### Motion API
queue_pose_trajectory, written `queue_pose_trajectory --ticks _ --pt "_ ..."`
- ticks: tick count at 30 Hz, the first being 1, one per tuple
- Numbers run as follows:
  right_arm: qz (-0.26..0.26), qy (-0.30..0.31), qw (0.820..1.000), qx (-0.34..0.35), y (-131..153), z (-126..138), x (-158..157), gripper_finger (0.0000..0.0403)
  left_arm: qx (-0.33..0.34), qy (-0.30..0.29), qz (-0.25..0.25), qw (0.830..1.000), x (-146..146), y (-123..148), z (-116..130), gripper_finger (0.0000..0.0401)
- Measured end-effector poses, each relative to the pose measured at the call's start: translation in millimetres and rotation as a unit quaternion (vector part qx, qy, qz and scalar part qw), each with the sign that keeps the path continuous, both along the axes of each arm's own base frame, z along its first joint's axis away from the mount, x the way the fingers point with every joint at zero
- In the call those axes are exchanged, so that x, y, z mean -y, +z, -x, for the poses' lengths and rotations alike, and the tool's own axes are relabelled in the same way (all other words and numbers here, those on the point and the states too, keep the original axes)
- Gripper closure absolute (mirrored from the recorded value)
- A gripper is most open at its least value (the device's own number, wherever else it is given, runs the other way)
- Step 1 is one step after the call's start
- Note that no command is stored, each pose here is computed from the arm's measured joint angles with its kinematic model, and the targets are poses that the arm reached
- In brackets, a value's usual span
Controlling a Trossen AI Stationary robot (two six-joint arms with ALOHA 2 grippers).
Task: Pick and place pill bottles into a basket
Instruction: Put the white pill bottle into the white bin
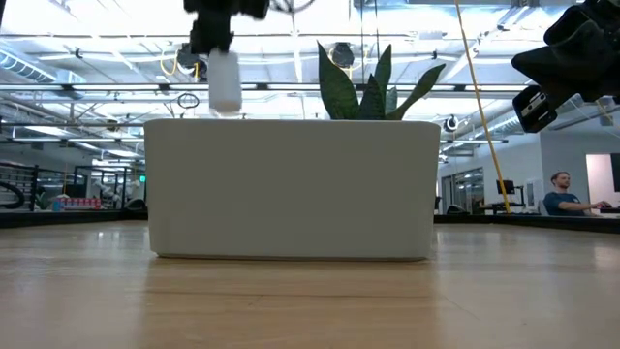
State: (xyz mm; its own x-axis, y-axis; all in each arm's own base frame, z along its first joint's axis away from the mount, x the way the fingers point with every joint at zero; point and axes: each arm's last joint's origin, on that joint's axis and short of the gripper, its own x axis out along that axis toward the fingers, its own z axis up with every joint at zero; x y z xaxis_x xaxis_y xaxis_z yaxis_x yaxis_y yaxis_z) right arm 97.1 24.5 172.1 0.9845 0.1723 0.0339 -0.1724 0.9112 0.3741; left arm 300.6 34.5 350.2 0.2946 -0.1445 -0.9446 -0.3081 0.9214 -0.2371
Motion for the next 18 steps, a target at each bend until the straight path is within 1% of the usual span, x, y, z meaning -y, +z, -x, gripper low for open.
queue_pose_trajectory --ticks 5,9,14,18 --pt "0.000 0.000 1.000 0.000 0 0 0 0.0399 0.057 -0.034 -0.005 0.998 20 33 -1 0.0235" --pt "0.000 0.000 1.000 0.000 0 0 0 0.0399 0.091 -0.067 -0.005 0.994 41 48 -1 0.0235" --pt "0.000 0.000 1.000 0.000 0 0 0 0.0398 0.109 -0.095 0.003 0.989 64 54 -1 0.0241" --pt "0.000 0.000 1.000 0.000 0 0 0 0.0398 0.102 -0.119 0.007 0.988 81 48 -6 0.0237"
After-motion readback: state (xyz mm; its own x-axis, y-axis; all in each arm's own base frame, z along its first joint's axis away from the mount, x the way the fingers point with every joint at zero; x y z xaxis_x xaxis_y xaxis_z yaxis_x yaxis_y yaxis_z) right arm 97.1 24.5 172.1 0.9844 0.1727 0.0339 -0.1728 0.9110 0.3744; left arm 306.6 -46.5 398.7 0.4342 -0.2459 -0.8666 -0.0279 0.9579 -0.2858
